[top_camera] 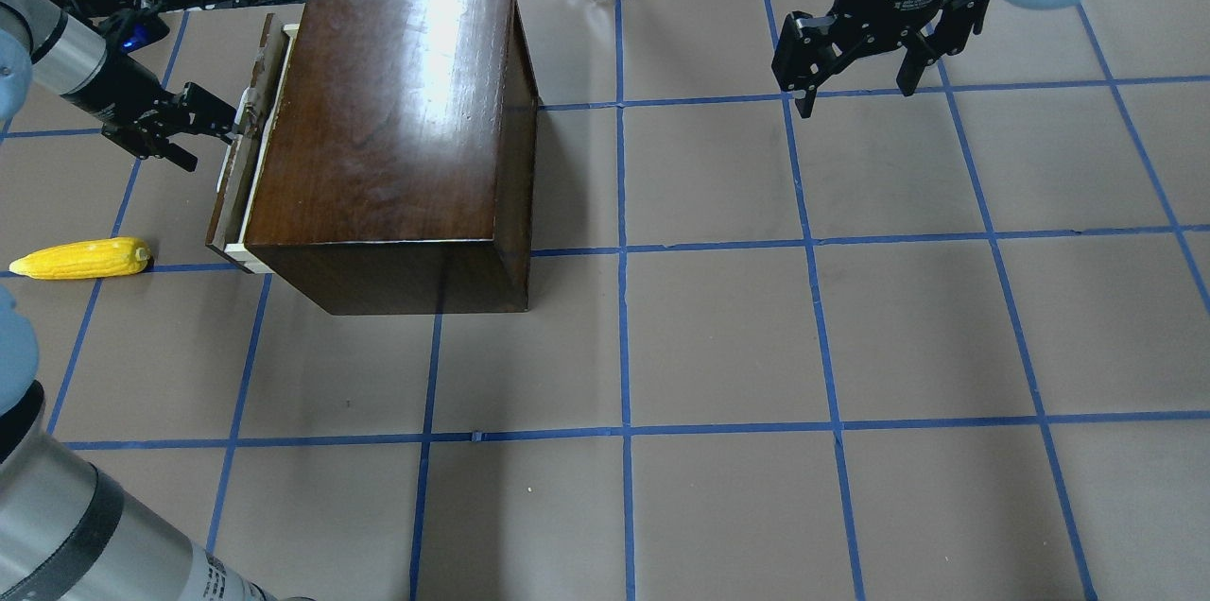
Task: Open drawer and put corn inside
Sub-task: 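Pull the drawer outward from the cabinet with the left gripper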
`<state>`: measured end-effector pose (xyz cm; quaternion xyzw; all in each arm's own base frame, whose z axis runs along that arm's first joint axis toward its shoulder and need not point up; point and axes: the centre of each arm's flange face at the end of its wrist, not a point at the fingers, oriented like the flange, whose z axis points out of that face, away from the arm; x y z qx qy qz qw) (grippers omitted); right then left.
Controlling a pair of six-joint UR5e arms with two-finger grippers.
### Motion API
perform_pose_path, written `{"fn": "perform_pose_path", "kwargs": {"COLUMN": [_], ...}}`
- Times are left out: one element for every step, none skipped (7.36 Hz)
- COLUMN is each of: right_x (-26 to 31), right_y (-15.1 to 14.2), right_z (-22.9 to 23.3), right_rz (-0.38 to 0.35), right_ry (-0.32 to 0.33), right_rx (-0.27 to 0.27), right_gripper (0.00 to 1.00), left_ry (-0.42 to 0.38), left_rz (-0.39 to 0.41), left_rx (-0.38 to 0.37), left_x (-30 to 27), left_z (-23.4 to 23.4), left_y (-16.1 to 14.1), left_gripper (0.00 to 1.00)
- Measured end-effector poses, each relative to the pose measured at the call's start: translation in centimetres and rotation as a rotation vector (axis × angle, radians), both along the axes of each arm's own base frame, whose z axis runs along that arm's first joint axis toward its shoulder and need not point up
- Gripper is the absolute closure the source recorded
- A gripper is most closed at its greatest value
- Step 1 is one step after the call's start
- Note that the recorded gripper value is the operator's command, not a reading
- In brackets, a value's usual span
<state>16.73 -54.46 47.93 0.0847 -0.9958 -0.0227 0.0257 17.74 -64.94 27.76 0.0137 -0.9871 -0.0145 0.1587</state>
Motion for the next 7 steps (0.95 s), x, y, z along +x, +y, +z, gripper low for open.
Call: {"fn": "perform_pose_path", "kwargs": {"right_x": [0.0, 0.0, 0.0, 0.0, 0.0, 0.0, 0.0], "right_y": [0.0, 0.0, 0.0, 0.0, 0.0, 0.0, 0.0], "right_z": [0.0, 0.0, 0.0, 0.0, 0.0, 0.0, 0.0], "right_rz": [0.0, 0.0, 0.0, 0.0, 0.0, 0.0, 0.0], "right_ry": [0.0, 0.0, 0.0, 0.0, 0.0, 0.0, 0.0], "right_rx": [0.0, 0.0, 0.0, 0.0, 0.001, 0.001, 0.001], "right_gripper": [0.0, 0.0, 0.0, 0.0, 0.0, 0.0, 0.0], "left_ry": [0.001, 0.001, 0.0, -0.002, -0.004, -0.005, -0.005], "left_rz": [0.005, 0.007, 0.009, 0.009, 0.012, 0.02, 0.029], "left_rx": [0.0, 0.0, -0.001, -0.005, -0.009, -0.011, -0.012], "left_x": [0.5, 0.7, 0.8, 0.9, 1.2, 1.8, 2.5], "left_z": [-0.1, -0.1, -0.1, 0.0, 0.1, 0.2, 0.2], "left_y": [0.1, 0.2, 0.2, 0.1, 0.1, 0.2, 0.4], "left_gripper": [0.0, 0.0, 0.0, 0.0, 0.0, 0.0, 0.0]}}
